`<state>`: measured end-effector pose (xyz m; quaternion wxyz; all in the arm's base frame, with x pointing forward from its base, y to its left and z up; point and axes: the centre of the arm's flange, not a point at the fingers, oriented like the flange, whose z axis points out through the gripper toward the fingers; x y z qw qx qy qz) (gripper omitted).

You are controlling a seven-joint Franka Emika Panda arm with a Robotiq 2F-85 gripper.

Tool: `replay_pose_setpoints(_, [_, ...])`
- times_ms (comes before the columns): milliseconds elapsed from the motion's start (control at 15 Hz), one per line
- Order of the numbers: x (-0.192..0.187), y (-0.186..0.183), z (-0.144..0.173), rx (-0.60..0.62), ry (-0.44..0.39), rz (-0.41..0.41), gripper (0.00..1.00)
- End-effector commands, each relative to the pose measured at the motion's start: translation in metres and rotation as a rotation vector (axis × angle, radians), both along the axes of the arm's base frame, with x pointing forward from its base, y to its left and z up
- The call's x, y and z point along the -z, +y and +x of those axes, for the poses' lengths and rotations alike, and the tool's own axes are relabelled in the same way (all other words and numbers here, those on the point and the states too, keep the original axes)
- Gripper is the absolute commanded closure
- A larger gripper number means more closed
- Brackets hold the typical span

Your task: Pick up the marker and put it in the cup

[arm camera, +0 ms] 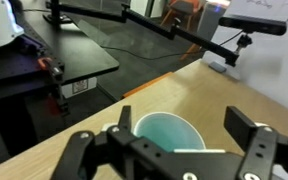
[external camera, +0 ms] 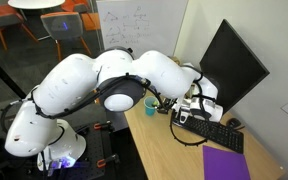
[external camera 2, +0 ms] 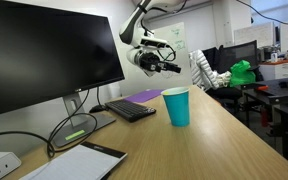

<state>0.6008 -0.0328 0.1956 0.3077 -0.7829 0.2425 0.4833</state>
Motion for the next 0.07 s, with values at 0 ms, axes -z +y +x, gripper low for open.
replay_pose_setpoints(0, [-0.0264,-0.0003,-0.0067,-0.061,-0.074,-0.119,0.00])
